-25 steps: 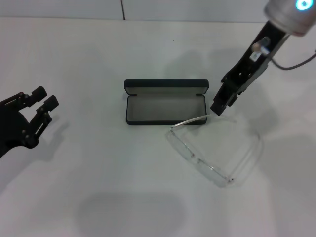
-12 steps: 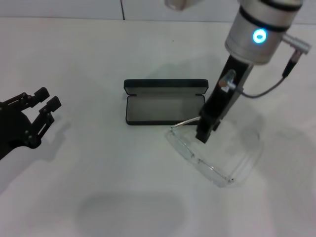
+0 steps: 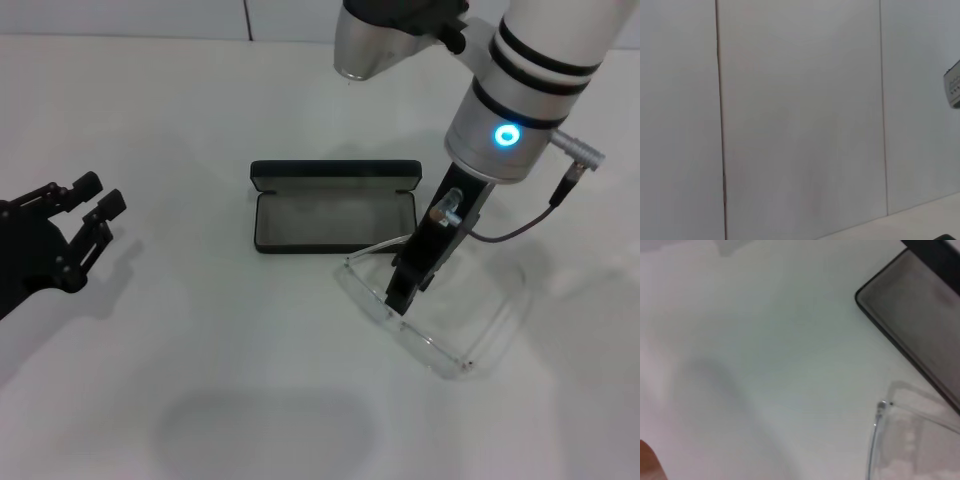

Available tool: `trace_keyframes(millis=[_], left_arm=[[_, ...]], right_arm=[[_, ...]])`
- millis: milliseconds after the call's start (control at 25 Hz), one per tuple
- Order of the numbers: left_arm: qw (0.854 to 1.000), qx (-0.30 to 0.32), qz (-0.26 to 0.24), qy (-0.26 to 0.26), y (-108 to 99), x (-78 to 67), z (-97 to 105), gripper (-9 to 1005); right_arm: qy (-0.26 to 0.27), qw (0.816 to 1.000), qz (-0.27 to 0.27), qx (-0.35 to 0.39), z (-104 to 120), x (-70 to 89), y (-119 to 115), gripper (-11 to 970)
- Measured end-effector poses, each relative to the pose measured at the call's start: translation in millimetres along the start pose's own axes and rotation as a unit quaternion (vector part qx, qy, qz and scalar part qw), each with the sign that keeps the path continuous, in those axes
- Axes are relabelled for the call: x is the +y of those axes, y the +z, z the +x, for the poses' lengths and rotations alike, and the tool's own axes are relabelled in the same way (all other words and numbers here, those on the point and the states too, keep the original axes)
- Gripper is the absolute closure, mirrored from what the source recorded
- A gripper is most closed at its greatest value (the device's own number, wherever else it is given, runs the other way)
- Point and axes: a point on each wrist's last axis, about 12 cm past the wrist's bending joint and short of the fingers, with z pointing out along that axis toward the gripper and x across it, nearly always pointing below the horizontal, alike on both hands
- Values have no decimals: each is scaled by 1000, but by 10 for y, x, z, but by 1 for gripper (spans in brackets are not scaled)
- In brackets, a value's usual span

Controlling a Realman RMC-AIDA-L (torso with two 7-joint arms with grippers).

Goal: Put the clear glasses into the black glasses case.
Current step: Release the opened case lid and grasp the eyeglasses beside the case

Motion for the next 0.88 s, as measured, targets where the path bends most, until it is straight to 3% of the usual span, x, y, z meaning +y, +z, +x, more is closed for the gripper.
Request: trace_keyframes(millis=[280, 880], left_arm=[[1000, 5, -3, -3, 28, -6, 36, 719], [1000, 11, -6, 3, 52, -22, 84, 719]], right_arm=[[-18, 1000, 18, 15, -7, 36, 150, 584], [23, 999, -10, -19, 46, -56, 358, 583]])
